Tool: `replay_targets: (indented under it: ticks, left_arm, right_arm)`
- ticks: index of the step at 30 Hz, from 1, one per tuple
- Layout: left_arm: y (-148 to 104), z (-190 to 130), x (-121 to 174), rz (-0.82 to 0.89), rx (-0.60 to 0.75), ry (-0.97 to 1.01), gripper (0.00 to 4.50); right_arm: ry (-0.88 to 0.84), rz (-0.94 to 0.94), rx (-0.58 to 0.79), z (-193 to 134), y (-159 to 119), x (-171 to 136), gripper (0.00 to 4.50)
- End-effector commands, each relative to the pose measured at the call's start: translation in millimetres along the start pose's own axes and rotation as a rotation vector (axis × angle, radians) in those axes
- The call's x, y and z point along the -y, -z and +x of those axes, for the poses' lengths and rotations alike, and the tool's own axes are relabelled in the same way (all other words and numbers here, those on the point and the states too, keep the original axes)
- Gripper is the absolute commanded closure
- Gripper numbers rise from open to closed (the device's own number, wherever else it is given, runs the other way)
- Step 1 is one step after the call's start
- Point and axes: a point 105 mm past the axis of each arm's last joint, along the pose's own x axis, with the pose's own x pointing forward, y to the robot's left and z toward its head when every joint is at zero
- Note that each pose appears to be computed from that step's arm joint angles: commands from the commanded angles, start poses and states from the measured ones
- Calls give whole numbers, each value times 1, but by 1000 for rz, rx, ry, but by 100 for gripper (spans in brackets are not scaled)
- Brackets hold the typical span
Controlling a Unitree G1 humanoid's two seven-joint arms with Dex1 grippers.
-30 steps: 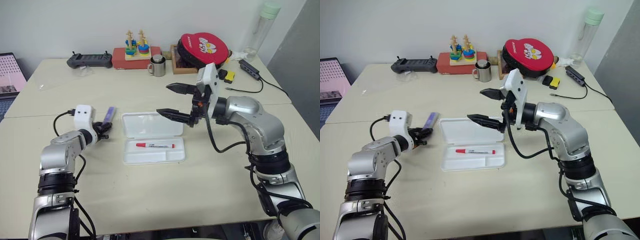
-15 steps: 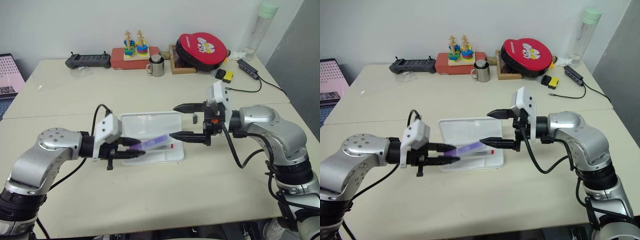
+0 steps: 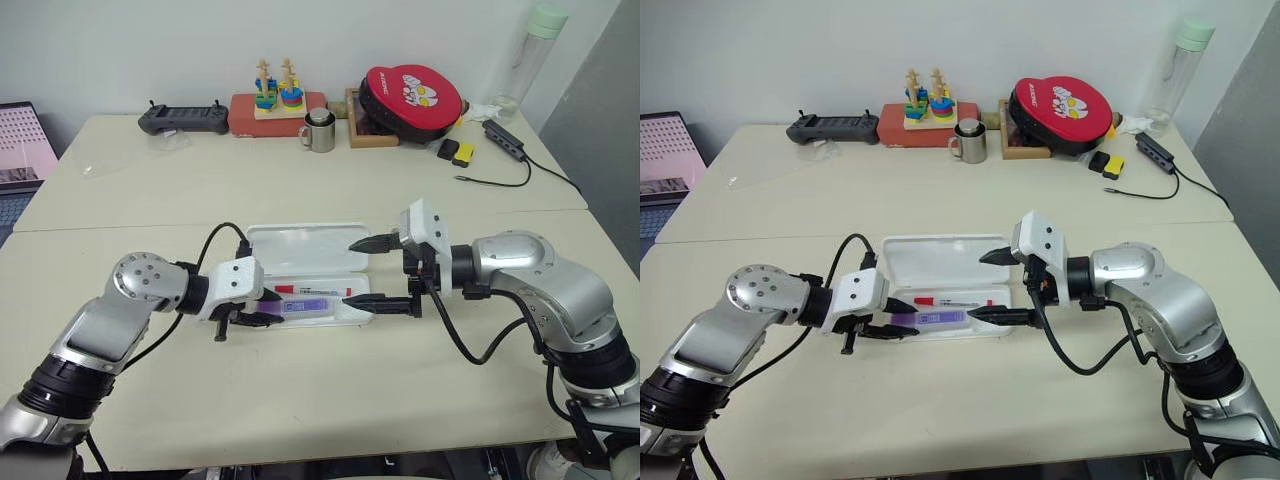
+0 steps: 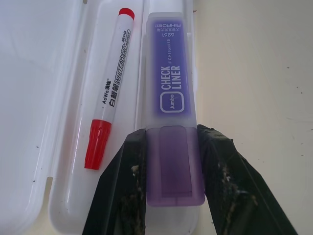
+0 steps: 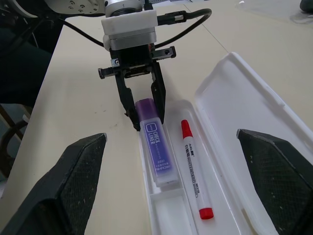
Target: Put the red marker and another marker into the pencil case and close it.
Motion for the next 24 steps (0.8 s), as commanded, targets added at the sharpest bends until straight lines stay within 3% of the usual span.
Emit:
replay_targets:
  ticks: [1,9,11,19,24]
  left_arm:
    - [-2,0,-3,42,-20,-5,330]
    - [-1,2,-1,45,-20,15,330]
    - [-4,3,-1,38,-10,19,260]
    - [-4,4,-2,38,-6,11,116]
    - [-45,-1,-18,-18,227,-74,22]
  right_arm:
    - [-28,-34,12,1,-7,-9,0]
    - [-20,-30,13,1,-7,-8,0]
    - [-19,-28,11,1,-7,-8,0]
    - [22,-9,5,-4,-3,-2,0]
    - [299,65,-134,-22,31,42,0]
